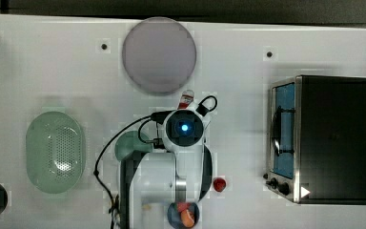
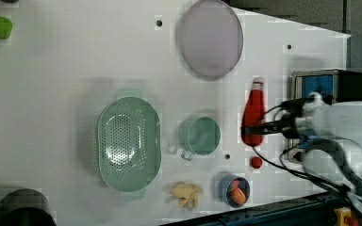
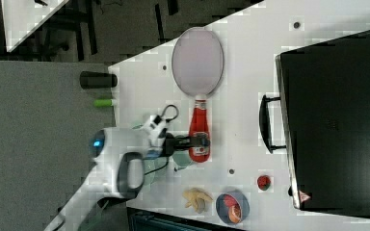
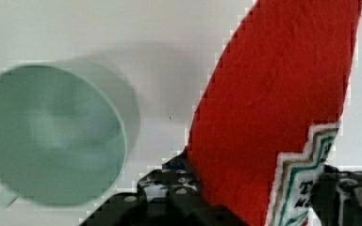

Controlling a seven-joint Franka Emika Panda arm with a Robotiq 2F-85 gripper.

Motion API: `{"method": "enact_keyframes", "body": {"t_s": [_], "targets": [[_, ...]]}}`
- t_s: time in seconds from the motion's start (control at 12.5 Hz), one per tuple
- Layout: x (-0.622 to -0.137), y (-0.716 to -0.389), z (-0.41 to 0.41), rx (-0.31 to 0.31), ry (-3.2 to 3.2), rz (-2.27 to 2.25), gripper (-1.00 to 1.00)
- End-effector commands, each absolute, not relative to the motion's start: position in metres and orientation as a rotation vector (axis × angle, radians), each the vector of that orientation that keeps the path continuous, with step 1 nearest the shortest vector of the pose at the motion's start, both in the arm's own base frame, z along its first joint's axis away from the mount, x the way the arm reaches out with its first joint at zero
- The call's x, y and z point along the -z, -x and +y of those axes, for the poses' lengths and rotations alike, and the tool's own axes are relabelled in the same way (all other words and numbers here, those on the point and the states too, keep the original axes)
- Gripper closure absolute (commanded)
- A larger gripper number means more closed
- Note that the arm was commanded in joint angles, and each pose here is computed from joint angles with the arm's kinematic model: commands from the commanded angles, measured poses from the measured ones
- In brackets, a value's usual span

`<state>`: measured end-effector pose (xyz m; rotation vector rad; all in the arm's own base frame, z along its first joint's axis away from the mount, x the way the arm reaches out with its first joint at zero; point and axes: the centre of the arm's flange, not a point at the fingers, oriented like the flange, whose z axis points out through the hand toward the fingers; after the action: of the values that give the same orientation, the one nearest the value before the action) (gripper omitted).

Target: Pick Ketchup from the table and place it in strainer.

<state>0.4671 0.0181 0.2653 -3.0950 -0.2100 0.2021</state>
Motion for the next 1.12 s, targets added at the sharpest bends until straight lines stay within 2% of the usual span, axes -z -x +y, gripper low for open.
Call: {"method": "enact_keyframes", "body": {"t_s": [0.08,0.32,0.48,0.64,0.88,1.04,1.12], "targets": [[-0.353,-0.472,0.032,-0.071,3.122,-0.295,-0.24],[-0.408,-0.459,0.069,-0.012,3.15,-0.303,-0.24],[-0.425,-0.451,0.107,0.013,3.164,-0.306,-0.24],[-0.426,-0.444,0.15,0.029,3.171,-0.24,-0.24],[-0.412,-0.428,0.219,-0.012,3.134,-0.077,-0.24],[-0.397,-0.422,0.257,0.016,3.108,-0.009,-0.24],[-0.389,-0.422,0.273,0.051,3.083,0.021,-0.24]]}}
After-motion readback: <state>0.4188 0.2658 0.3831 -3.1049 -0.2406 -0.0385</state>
